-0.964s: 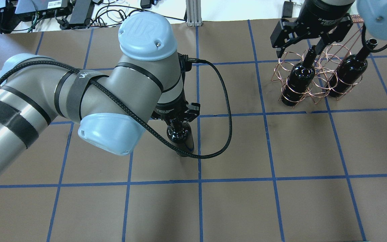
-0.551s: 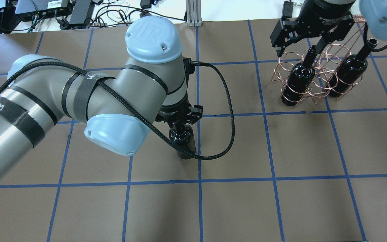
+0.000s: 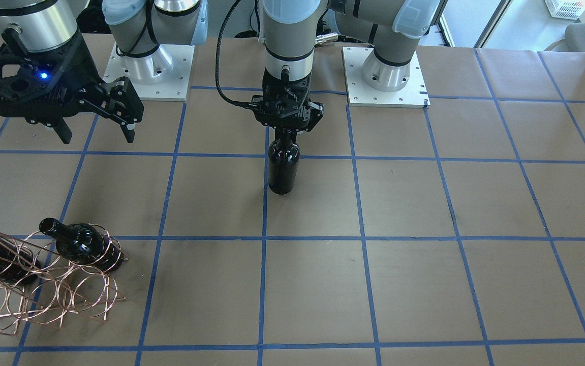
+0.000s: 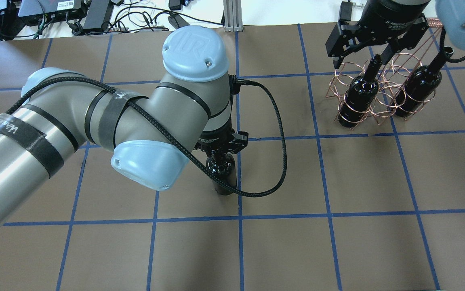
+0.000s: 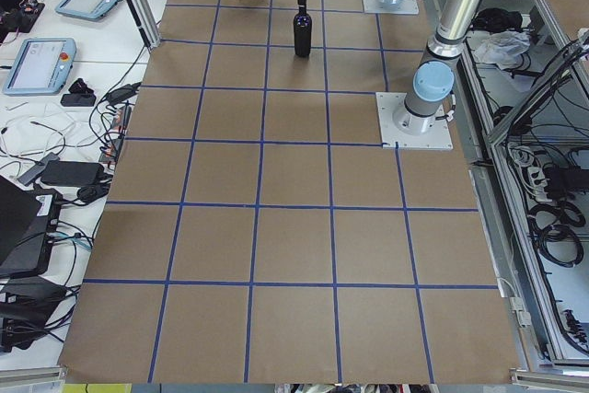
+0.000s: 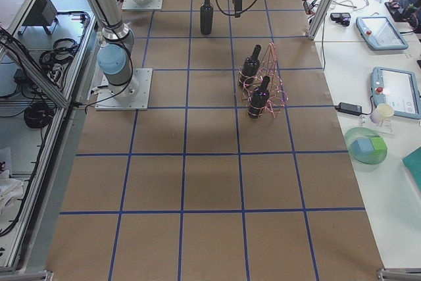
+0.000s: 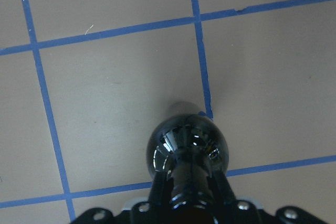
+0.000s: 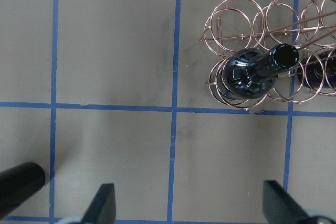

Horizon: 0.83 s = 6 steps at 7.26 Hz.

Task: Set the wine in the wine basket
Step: 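Lower the bottle upright onto the table and open the left gripper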

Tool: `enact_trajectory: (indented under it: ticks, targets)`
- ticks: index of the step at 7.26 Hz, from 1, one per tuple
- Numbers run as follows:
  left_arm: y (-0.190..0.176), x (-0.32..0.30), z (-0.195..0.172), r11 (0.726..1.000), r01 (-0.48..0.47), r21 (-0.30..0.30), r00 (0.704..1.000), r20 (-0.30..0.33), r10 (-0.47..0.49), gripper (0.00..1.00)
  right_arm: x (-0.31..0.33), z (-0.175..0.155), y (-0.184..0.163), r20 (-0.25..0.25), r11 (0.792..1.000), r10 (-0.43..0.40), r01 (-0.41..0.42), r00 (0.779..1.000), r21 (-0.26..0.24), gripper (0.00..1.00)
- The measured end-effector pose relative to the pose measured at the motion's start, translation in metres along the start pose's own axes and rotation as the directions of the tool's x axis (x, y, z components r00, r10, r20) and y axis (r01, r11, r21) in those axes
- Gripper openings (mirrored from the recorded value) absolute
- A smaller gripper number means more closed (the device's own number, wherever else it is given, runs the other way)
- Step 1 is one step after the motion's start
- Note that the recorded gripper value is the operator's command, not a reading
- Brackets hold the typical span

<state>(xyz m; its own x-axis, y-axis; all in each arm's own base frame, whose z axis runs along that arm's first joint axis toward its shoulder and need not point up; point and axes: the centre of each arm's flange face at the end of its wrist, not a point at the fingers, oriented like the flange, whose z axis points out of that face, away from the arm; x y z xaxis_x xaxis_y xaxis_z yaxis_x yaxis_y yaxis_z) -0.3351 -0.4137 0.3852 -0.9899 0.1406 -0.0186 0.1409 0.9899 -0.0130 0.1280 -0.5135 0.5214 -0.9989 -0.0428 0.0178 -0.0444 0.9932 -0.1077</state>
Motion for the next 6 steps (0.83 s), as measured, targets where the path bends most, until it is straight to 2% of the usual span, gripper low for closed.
enact_trajectory:
  ticks: [4, 6]
  targets:
    - [-0.0016, 0.0012, 0.0023, 1.0, 0.0, -0.003, 1.0, -0.002, 0.0, 0.06, 0.0019, 0.0077, 0.0053, -0.004, 0.999, 0.006, -0.006, 1.0, -0.051, 1.0]
    - [-0.0025, 0.0016, 0.0039, 1.0, 0.0, -0.006, 1.0, -0.002, 0.0, 0.32, 0.0012, 0.0103, 0.0063, -0.002, 0.998, 0.005, -0.005, 1.0, -0.058, 1.0]
